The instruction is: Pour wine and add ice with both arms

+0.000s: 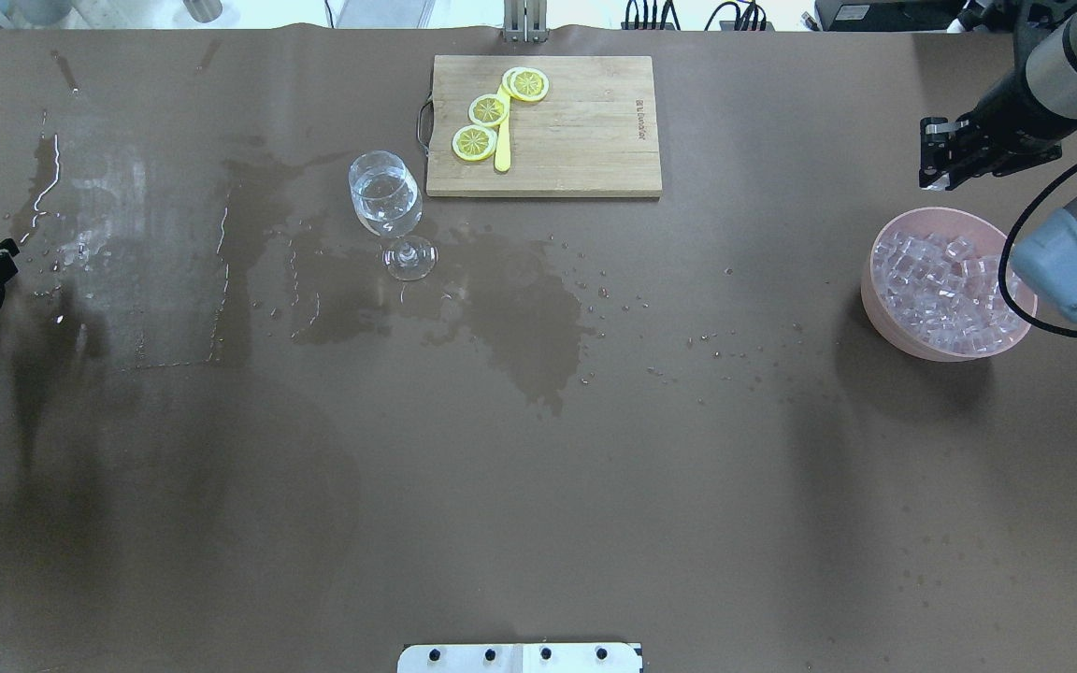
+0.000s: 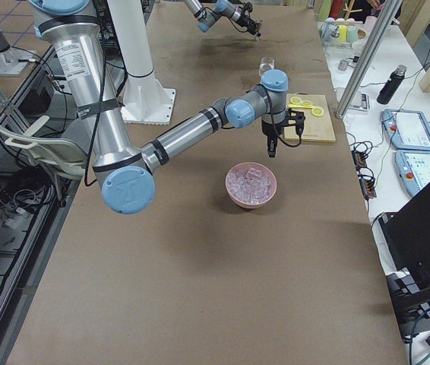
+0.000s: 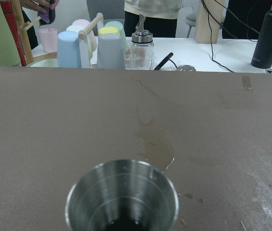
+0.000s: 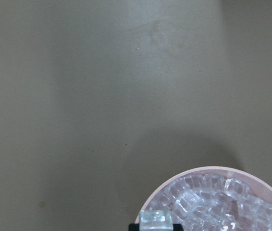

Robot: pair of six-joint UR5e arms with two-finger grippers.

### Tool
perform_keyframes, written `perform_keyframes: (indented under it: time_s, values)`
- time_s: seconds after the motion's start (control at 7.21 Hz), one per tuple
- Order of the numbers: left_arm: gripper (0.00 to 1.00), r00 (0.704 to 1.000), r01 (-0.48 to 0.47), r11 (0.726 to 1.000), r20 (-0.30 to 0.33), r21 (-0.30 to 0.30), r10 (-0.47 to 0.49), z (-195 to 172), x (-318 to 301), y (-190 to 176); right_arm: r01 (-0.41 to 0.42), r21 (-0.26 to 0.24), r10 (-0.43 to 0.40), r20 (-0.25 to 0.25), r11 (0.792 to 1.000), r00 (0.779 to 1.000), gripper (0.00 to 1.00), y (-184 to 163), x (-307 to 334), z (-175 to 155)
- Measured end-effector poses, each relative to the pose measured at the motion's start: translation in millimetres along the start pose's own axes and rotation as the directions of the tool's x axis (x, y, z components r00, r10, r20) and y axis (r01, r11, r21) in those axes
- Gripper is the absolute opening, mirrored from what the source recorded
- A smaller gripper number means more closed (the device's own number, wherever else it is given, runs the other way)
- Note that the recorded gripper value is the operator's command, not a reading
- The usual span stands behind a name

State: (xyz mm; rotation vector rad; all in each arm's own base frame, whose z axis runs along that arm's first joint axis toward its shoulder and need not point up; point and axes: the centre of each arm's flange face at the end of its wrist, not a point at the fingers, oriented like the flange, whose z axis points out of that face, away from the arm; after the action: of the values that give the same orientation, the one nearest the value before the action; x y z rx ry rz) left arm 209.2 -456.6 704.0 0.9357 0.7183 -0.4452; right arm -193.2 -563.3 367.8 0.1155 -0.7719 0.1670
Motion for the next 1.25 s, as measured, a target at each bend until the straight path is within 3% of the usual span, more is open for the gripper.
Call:
perform_keyframes:
  time_s: [0.55,0.69,0.83,1.25]
  values:
    - [0.84,1.0,-0.004,1.0,0.004,0.001,0.004,-1.1,-5.8,2.5,0.034,0.049,-0.036,0.035,0.998,0.999,0.0,8.4,-15.7,-37.7]
    - [0.8,1.0,-0.003,1.0,0.001,0.004,0.003,-1.8,-10.6,4.9,0.042,0.053,-0.044,0.04,0.998,0.998,0.0,8.0,-17.8,-40.7]
    - [0.7,1.0,-0.001,1.0,-0.006,0.008,0.001,-1.9,-13.7,6.6,0.045,0.055,-0.048,0.04,0.997,0.998,0.0,7.4,-17.7,-41.5]
    - [0.67,1.0,0.002,1.0,-0.013,0.016,-0.002,-1.0,-12.8,6.0,0.041,0.059,-0.044,0.039,0.997,0.998,0.0,4.5,-14.3,-44.3]
